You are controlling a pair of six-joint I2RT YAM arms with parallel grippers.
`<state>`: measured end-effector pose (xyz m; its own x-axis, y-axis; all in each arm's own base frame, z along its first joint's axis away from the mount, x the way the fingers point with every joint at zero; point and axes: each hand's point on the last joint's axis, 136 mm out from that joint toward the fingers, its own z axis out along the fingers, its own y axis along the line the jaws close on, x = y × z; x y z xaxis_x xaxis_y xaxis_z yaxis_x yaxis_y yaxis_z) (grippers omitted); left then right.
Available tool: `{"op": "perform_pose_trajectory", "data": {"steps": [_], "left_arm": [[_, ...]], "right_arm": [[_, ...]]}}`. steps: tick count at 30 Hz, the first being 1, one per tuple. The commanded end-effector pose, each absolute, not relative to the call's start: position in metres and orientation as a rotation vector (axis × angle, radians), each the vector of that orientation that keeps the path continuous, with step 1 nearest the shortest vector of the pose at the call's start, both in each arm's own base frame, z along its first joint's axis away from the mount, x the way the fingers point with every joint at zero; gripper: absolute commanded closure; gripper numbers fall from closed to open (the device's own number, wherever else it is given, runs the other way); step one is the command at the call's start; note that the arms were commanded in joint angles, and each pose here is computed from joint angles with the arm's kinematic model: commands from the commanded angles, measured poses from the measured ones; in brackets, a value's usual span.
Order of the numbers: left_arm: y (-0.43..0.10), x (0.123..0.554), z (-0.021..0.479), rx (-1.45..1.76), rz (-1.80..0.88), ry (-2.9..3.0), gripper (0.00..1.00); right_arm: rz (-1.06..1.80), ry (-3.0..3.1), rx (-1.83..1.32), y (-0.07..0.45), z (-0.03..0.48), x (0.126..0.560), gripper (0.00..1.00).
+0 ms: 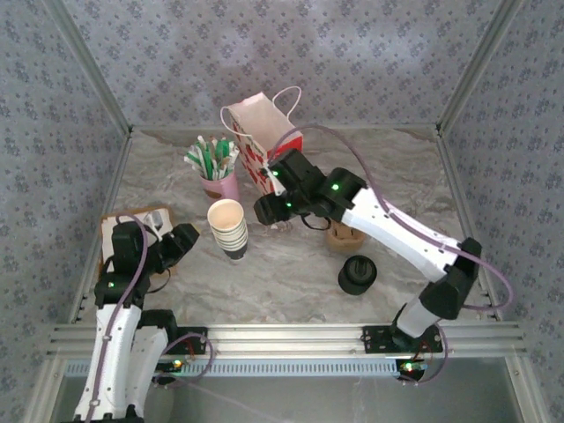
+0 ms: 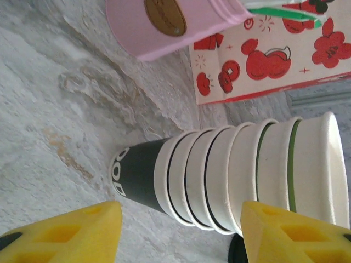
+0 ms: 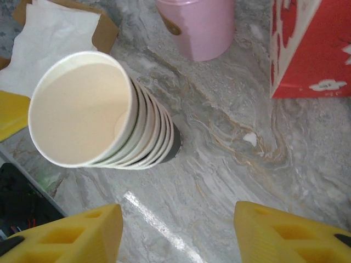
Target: Pack the takeout coffee
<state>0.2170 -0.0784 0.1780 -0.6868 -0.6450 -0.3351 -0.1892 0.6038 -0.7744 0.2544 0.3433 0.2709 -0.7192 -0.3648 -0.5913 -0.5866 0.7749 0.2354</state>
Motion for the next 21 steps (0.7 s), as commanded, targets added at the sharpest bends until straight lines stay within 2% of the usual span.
{"op": "perform_pose_trajectory", "data": {"steps": [1,17,21], "left_arm": [[-0.099,0.214,0.201,-0.533,-1.178,2.173,0.4],[-0.11,0.202,0.207,-0.459,-1.26,2.182,0.39],[-0.111,0.202,0.203,-0.457,-1.265,2.194,0.39]], "right_arm": [[0.472,2.482,-0.774,0.346,0.271,0.251,0.45],[0.406,2.527,-0.875,0.4,0.26,0.269,0.62],[0.394,2.539,-0.882,0.405,0.254,0.272,0.63]]}}
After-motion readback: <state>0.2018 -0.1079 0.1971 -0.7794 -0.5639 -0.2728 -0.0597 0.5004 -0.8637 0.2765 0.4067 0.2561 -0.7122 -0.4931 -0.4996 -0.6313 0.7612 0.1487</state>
